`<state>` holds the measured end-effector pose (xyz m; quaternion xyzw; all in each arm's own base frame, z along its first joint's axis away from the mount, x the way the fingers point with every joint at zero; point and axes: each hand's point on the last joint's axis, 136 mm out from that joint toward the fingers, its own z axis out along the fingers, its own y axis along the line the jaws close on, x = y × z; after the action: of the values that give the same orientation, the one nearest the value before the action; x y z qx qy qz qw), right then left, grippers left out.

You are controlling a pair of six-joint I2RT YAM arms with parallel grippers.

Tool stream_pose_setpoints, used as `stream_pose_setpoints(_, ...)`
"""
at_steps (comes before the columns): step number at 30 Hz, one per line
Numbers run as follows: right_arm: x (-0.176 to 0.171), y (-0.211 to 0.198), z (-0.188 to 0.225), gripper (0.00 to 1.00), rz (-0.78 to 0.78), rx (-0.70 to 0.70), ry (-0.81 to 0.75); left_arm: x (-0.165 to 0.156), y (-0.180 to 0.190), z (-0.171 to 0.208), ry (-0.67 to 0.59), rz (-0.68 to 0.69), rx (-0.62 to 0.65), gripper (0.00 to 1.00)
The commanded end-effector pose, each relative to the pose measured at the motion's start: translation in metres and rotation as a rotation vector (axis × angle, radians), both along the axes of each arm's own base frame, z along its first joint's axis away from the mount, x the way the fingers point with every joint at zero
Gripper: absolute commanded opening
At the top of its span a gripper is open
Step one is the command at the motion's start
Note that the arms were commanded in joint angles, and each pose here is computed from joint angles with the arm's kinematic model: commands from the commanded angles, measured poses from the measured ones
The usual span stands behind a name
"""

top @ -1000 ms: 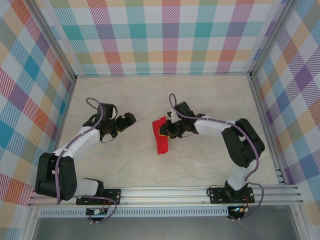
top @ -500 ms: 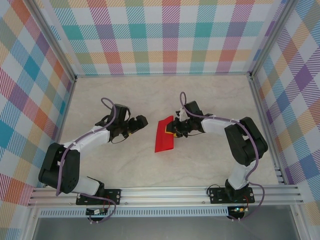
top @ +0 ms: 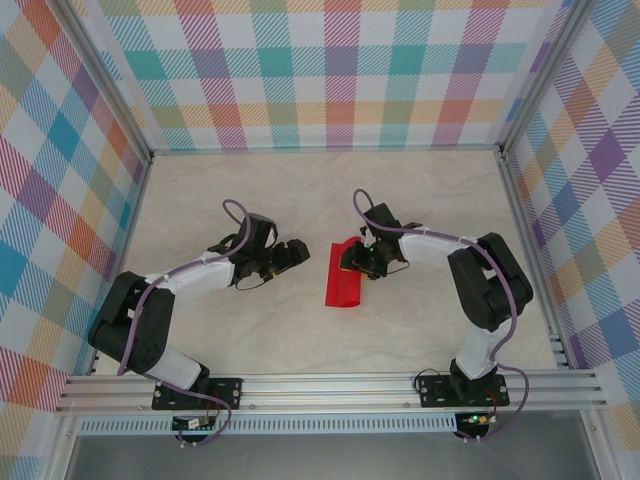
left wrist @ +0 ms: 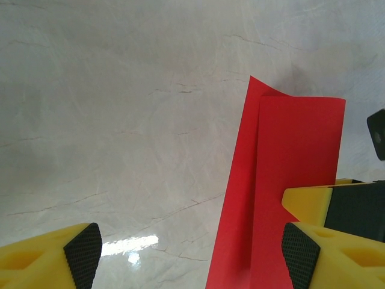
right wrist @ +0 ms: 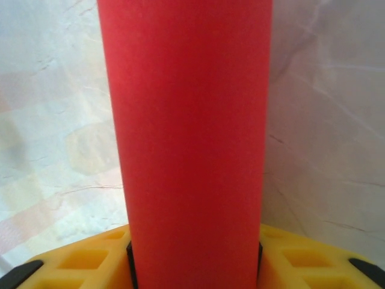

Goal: Fold a paper plane with a square sheet of paper (pick it up from the middle)
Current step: Fold the square sheet of paper in half at the center of the table, then hold the square sheet of paper at the center of the table.

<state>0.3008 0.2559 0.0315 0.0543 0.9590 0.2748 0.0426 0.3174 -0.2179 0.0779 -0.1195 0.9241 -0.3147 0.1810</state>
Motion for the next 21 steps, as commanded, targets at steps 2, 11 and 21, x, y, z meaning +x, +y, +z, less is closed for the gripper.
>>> stream_pose_setpoints(2, 0.004, -0.010, -0.003, 0.53, -0.013, -0.143, -0.036, 0.003, -0.009, 0.004, -0.006, -0.003, -0.038, 0.80)
stream_pose_setpoints(11, 0.005, -0.018, -0.015, 0.59, -0.079, -0.251, -0.002, 0.000, -0.029, 0.002, 0.014, -0.056, -0.113, 0.62)
stream_pose_setpoints(21, 0.001, -0.019, -0.030, 0.58, -0.104, -0.292, 0.054, -0.037, -0.069, -0.014, 0.108, -0.147, -0.203, 0.22)
